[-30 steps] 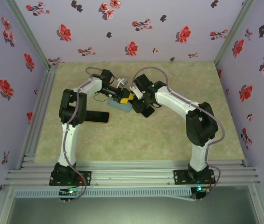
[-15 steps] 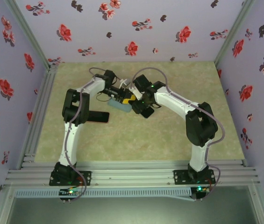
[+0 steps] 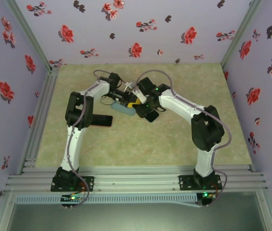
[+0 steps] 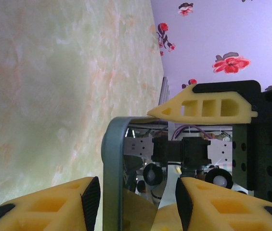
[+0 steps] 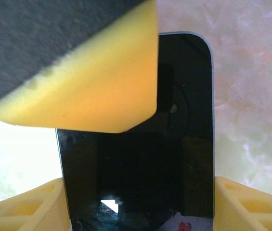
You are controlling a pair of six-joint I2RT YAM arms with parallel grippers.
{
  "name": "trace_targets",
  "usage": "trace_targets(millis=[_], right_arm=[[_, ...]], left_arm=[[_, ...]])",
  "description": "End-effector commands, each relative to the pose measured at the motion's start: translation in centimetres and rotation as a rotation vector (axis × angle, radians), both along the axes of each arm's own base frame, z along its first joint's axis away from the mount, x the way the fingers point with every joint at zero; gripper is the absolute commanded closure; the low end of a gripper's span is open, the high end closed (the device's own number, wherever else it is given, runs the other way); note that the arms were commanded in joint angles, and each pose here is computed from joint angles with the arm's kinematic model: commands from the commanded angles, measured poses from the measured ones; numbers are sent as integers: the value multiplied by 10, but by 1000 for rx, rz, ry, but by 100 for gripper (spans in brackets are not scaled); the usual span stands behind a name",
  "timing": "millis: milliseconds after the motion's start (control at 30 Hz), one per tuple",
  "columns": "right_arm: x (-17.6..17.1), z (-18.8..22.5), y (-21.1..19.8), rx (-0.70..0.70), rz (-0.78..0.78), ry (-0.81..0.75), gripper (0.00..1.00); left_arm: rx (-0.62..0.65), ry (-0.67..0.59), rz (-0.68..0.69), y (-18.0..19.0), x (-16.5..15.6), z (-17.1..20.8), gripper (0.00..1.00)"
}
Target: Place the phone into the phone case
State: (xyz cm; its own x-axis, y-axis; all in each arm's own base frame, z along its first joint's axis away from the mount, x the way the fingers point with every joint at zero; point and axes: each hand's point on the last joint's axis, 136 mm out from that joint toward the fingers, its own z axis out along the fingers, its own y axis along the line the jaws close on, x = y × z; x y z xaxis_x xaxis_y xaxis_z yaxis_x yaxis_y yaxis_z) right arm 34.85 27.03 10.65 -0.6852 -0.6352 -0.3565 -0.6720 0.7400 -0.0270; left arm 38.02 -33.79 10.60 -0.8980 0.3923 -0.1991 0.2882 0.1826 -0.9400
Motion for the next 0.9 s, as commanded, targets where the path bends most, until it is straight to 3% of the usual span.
trace_targets(millis=[0,333,867], right_arm=[[2,15,5,9,26,-30,47],[1,14,6,7,29,-28,46],[4,15,7,2,33,-32,47]], left_arm=[[-17,19,-22,-5,-4,-3,52],[-17,26,-29,-7,-7,-5,65],[-13,49,-44,-4,-15,-8,70]])
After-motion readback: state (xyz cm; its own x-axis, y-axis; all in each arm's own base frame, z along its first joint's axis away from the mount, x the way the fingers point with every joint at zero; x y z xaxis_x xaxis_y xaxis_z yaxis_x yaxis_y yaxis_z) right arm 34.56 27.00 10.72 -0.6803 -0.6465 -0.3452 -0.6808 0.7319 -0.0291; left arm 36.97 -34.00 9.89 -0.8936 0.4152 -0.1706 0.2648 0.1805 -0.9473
